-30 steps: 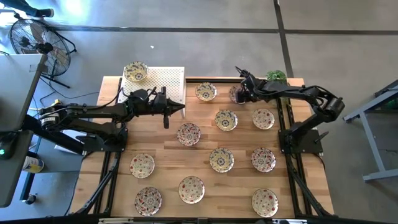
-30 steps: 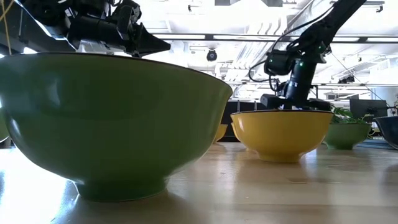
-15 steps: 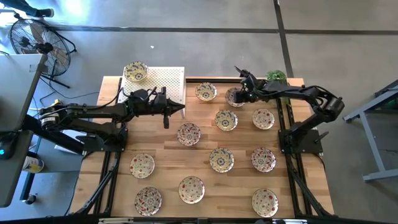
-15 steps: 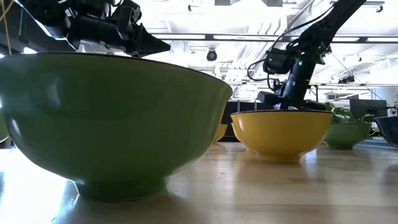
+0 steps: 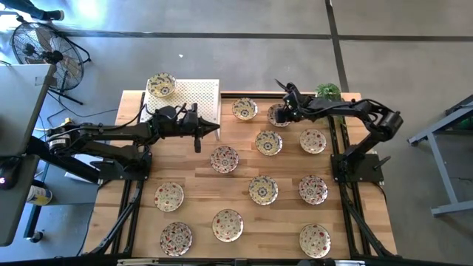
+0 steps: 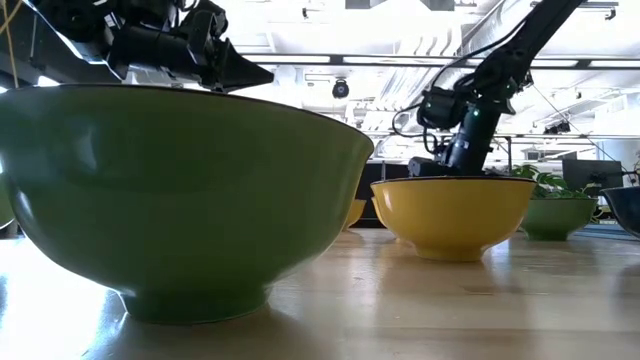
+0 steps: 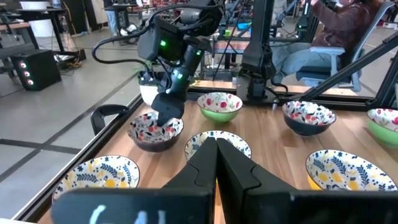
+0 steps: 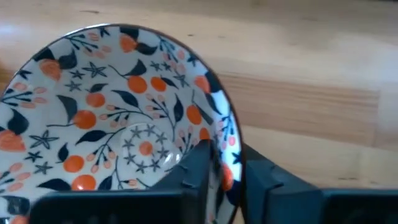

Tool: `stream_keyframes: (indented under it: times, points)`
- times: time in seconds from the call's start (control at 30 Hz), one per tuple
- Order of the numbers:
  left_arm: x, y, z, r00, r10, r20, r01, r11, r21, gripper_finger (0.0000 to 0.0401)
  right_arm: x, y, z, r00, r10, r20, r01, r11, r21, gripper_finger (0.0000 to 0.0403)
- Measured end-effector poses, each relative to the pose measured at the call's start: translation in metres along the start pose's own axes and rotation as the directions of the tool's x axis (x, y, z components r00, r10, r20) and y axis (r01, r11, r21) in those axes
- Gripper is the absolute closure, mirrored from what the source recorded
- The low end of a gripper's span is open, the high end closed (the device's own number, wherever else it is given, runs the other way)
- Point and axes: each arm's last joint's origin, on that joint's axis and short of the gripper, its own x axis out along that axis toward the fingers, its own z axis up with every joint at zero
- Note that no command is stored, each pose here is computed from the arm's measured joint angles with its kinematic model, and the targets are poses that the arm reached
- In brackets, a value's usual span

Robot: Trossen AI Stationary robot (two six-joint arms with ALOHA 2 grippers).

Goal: Pick & Place Mini bowls
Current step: Put the blue patterned bowl on the shelf

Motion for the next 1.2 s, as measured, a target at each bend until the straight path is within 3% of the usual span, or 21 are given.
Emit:
stream_keyframes:
  times: [0.1,0.43,0.67,0.9,1.2]
  points:
    - [0.000,0.000,0.000,1.000,-0.001,0.001,0.001,1.000,-0.016,0.0401,-0.006,0.003,0.002,0.999,0.000,0.044,0.001,1.000,-0.025,0.0393]
    - [0.000,0.000,-0.002,1.000,0.003,-0.024,-0.004,0.998,-0.060,0.0395,-0.051,0.003,0.008,0.983,0.079,0.167,-0.065,0.994,-0.085,0.0393]
    - [0.000,0.002,-0.004,0.996,0.072,-0.046,-0.080,0.976,-0.202,0.0326,-0.086,0.028,-0.008,0.940,0.176,0.294,-0.118,0.972,-0.205,0.0397]
    - [0.000,0.000,-0.005,0.994,0.097,-0.055,-0.110,0.941,-0.320,0.0239,-0.106,0.068,-0.032,0.843,0.324,0.430,-0.200,0.930,-0.308,0.0395]
    - [0.016,-0.013,0.022,0.969,0.234,-0.078,-0.247,0.921,-0.303,0.0222,-0.126,0.101,-0.045,0.674,0.488,0.554,-0.291,0.865,-0.409,0.0395]
